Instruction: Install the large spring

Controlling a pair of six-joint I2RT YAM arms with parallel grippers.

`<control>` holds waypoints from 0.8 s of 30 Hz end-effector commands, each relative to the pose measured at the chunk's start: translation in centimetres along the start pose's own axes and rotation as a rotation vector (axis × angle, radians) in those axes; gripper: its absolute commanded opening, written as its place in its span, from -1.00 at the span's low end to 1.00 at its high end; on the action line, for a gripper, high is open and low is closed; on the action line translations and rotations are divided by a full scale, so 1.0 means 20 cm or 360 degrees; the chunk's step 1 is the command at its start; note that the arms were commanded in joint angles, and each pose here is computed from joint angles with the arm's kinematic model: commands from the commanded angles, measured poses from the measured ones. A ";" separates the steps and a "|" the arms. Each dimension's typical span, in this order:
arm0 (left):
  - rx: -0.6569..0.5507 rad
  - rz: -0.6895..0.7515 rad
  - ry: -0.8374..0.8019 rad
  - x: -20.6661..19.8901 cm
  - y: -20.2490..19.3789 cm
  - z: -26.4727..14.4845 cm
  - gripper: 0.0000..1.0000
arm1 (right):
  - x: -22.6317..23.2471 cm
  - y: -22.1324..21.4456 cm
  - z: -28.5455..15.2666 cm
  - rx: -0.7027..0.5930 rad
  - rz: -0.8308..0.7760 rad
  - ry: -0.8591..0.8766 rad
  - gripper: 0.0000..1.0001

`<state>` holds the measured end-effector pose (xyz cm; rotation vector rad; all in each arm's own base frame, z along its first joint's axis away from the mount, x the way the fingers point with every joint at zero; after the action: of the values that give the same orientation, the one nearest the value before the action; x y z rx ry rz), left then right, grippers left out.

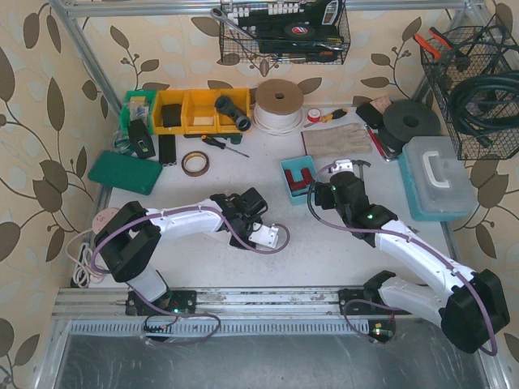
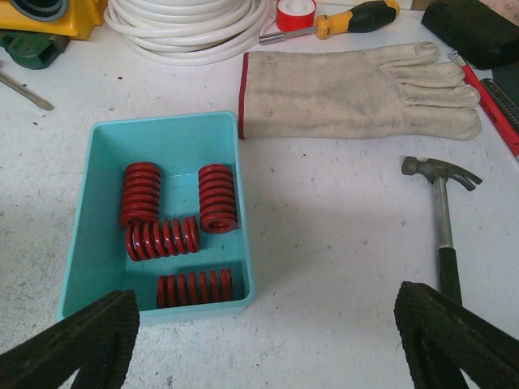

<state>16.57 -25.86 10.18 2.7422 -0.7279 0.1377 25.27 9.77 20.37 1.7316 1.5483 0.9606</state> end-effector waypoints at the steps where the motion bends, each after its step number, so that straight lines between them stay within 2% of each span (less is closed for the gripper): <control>1: 0.0008 0.0087 0.0101 0.07 0.04 -0.03 0.00 | -0.01 0.02 -0.01 -0.0021 0.0019 -0.0020 0.73; 5: 0.0026 0.0095 0.0086 0.07 0.03 0.00 0.00 | -0.01 0.02 -0.01 -0.0020 0.0018 -0.0021 0.73; 12: 0.0062 0.0111 0.0012 0.05 0.01 0.06 -0.13 | -0.02 0.02 -0.01 -0.0019 0.0019 -0.0029 0.73; 17: 0.0112 0.0130 0.0006 0.05 -0.01 0.08 -0.28 | -0.02 0.02 -0.01 -0.0018 0.0017 -0.0033 0.73; 24: 0.0083 0.0148 0.0027 0.05 0.00 0.05 -0.57 | -0.02 0.02 -0.01 -0.0014 0.0014 -0.0038 0.73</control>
<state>17.53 -26.11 8.42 2.7865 -0.8164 0.1789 25.31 9.67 20.37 1.7341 1.5447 0.9583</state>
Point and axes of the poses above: each gripper's point midway between its finger pads, its own z axis out along the fingers, its own x axis along the line the jaws close on, y = z × x, the point moved 7 cm from there along -z, back along the fingers, and after that the axes turned 9 degrees about z, right-handed, at the moved point
